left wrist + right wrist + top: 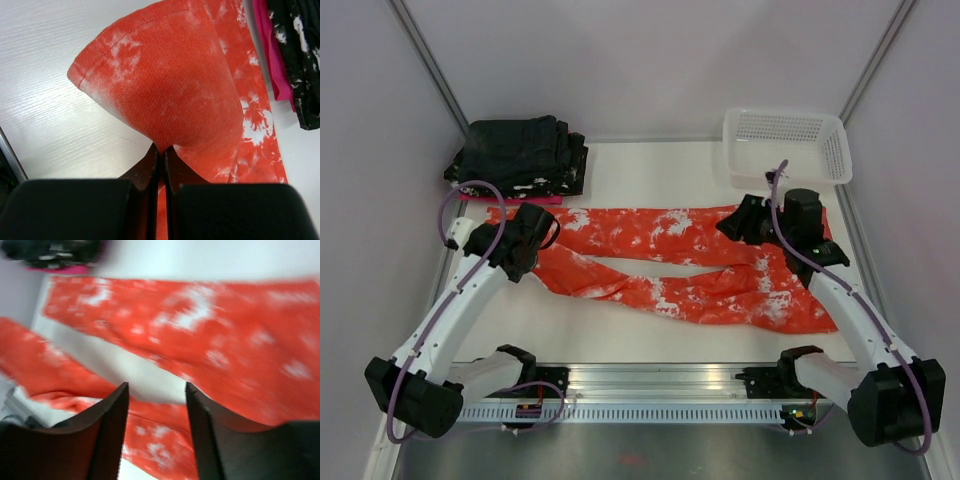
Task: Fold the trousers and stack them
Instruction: Flatten the trousers out
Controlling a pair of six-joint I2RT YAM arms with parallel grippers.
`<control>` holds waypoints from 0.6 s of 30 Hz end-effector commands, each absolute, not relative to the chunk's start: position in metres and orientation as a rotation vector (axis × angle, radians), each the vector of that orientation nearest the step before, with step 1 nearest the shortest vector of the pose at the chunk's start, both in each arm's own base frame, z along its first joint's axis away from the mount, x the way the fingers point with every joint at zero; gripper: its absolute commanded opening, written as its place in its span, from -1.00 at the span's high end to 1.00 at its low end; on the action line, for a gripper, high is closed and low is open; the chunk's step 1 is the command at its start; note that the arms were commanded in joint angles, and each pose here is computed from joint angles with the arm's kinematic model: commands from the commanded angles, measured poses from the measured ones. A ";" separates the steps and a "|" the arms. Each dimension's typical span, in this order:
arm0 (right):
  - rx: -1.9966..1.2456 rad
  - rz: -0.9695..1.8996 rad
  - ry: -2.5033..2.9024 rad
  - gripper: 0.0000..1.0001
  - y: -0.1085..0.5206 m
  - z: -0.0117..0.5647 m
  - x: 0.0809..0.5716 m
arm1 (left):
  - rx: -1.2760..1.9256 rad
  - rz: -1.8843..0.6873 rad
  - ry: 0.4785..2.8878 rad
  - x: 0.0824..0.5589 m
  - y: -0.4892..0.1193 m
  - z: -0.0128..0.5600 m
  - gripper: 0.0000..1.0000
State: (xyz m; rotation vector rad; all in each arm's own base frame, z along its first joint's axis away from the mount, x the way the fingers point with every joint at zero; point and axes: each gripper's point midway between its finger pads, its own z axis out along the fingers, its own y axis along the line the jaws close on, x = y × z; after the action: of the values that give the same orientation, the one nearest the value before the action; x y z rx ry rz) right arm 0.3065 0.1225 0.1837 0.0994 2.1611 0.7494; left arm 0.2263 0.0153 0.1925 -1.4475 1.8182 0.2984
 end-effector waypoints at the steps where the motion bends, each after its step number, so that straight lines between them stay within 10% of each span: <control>1: -0.278 0.913 1.795 -0.05 0.205 0.285 0.322 | -1.349 0.497 1.889 0.186 0.042 0.208 0.88; 6: -0.683 0.961 1.968 0.61 0.334 0.218 0.311 | -1.286 0.514 1.853 0.185 0.051 0.223 0.88; 18: -1.102 1.364 1.864 0.99 0.493 0.161 0.205 | -1.255 0.522 1.837 0.175 0.059 0.224 0.87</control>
State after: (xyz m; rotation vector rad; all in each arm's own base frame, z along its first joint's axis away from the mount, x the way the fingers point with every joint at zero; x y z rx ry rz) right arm 0.2354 0.4493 0.0986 -0.9925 2.1515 1.1703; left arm 0.2122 0.0263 0.2226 -1.3665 1.7822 0.2318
